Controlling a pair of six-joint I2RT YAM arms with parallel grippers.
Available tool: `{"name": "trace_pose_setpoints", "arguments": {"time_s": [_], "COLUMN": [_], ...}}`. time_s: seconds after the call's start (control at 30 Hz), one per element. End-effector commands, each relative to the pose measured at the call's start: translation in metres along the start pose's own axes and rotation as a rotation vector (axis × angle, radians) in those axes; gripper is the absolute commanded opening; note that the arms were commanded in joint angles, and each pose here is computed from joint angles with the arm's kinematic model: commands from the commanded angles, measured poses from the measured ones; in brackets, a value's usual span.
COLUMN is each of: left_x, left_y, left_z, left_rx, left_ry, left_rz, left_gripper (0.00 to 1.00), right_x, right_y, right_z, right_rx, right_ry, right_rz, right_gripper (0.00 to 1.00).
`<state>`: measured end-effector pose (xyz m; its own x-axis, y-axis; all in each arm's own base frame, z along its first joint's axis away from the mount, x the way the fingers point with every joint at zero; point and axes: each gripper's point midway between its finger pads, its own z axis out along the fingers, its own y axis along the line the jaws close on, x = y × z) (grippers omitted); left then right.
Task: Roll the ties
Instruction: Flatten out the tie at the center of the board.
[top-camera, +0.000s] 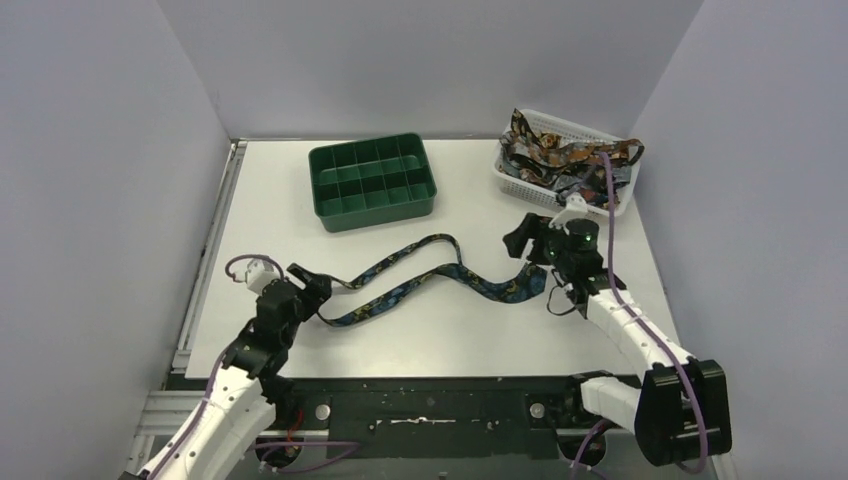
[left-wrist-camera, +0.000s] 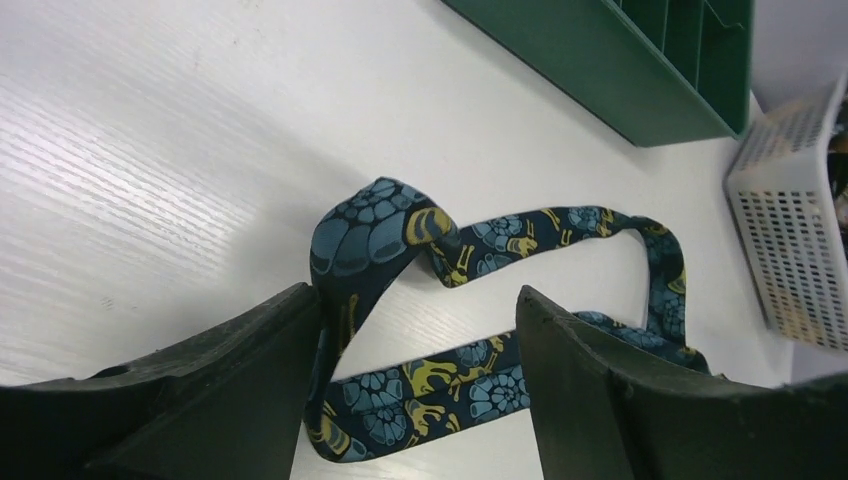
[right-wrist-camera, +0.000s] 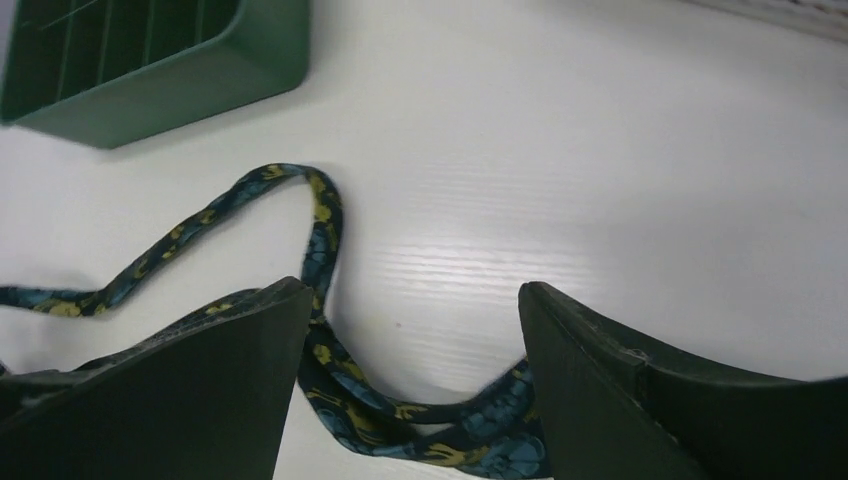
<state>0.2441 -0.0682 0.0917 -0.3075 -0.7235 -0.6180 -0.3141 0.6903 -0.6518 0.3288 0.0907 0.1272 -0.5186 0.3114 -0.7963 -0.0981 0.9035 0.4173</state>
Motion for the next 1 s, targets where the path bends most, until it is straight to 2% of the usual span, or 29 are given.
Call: {"name": "trace_pose_setpoints", "arguments": {"time_s": [0.0,0.13,0.23,0.27,0.37,0.47,0.63,0.73,0.97], "left_x": [-0.02,-0.024,-0.031,-0.034,-0.039,-0.042,-0.041,-0.034,-0.013], "left_y": [-0.002,0.0,0.012,0.016,0.022,0.018,0.024,0.034,0.058], "left_z": [-0.004,-0.003,-0.009,-0.011,-0.017,-0.018,-0.021,-0.016,-0.002], "left_rx": [-0.133,-0.255,-0.37,-0.402,-0.471,-0.467,-0.521,-0.571,-0.643], "left_ry": [0.017,0.1,0.121,0.12,0.124,0.115,0.148,0.168,0.215], "left_rz": [0.12,0.241,0.299,0.313,0.333,0.31,0.341,0.333,0.328], "left_gripper": [0.73,0.75,0.77,0.81,0.82,0.82,0.83,0.84,0.84], "right_x": [0.001,0.021,0.034,0.039,0.044,0.057,0.066,0.079,0.071], "right_y": [0.066,0.092,0.113,0.118,0.117,0.102,0.098,0.108,0.135], "right_z": [0.017,0.045,0.058,0.061,0.072,0.078,0.074,0.063,0.048], "right_rx": [-0.214,-0.227,-0.336,-0.364,-0.356,-0.353,-0.432,-0.564,-0.702], "right_ry": [0.076,0.145,0.162,0.173,0.212,0.327,0.461,0.478,0.445], "right_rz": [-0.258,-0.514,-0.673,-0.735,-0.863,-0.947,-0.973,-0.978,-0.937], "right_gripper": [0.78,0.8,0.82,0.82,0.83,0.84,0.85,0.88,0.9]}}
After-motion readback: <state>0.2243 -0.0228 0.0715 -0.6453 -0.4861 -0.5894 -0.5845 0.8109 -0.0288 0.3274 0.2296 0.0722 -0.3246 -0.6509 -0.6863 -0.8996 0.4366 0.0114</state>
